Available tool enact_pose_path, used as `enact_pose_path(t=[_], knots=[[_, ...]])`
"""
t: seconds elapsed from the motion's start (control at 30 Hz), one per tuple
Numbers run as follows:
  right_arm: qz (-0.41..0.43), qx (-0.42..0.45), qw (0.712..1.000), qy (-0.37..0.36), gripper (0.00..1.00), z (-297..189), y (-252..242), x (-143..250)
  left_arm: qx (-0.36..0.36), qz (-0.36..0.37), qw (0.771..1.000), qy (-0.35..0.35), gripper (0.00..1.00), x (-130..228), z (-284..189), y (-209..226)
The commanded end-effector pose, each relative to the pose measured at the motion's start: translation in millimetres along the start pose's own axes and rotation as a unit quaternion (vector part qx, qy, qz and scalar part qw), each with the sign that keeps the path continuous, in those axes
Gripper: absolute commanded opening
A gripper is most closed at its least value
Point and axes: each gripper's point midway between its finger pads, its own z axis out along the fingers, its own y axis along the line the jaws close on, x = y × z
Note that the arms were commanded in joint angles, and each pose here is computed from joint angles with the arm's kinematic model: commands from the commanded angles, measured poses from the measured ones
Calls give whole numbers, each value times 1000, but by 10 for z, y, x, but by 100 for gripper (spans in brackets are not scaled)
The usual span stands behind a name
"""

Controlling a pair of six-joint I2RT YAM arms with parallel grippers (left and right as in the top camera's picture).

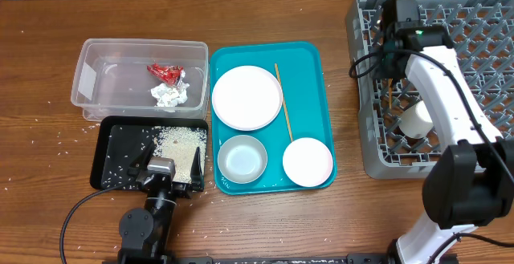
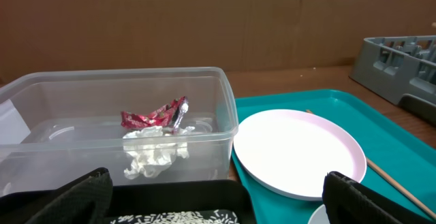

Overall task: Sort waste into correct bins and load items into the dishwasher
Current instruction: 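Carry the chopstick into the dish rack with the right gripper, then return the right gripper to the tray and grasp the second chopstick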

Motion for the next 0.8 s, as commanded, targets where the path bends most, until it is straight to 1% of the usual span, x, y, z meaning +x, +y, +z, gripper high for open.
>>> enact_pose_path(t=[0.0, 0.03, 0.07, 0.1, 0.17, 0.23, 0.27, 0.3, 0.37, 0.43, 0.47, 0.5, 0.57, 0.6, 0.7, 0.77], knots=[[-40, 2, 999, -4, 11, -21, 136, 5, 4, 8, 1000, -3, 100, -3, -4, -9], [-45, 7, 999, -6, 19, -38, 157, -1, 4, 8, 1000, -3, 100, -3, -4, -9], [-52, 15, 999, -7, 39, -66, 183, 2, 4, 8, 1000, -3, 100, -3, -4, -9], [-55, 17, 998, -6, 46, -87, 213, 8, 4, 8, 1000, -3, 100, -3, -4, -9], [-55, 12, 998, -7, 52, -155, 328, 19, 4, 8, 1000, -3, 100, -3, -4, -8], [-57, -14, 998, -10, 54, -240, 527, 36, 4, 8, 1000, -3, 100, -3, -4, -9], [-64, -42, 997, -8, 56, -282, 688, 62, 4, 8, 1000, -3, 100, -3, -4, -9], [-72, -114, 991, -1, 63, -390, 1063, 142, 4, 8, 1000, -3, 100, -3, -4, -9], [-92, -198, 976, 13, 61, -527, 1473, 265, 4, 8, 1000, -3, 100, -3, -4, -9], [-108, -262, 959, 24, 53, -654, 1790, 377, 4, 8, 1000, -3, 100, -3, -4, -8], [-113, -292, 949, 30, 52, -728, 1964, 444, 4, 8, 1000, -3, 100, -3, -4, -8], [-111, -302, 946, 34, 52, -752, 2064, 489, 4, 8, 1000, -3, 100, -3, -4, -9], [-117, -307, 944, 39, 52, -753, 2243, 594, 4, 8, 1000, -3, 100, -3, -4, -9], [-136, -296, 945, 38, 52, -701, 2348, 698, 4, 8, 1000, -3, 100, -3, -4, -8], [-157, -237, 958, 29, 52, -486, 2366, 819, 4, 8, 1000, -3, 100, -3, -4, -9], [-146, -187, 971, 30, 52, -298, 2291, 867, 4, 8, 1000, -3, 100, -3, -4, -8]])
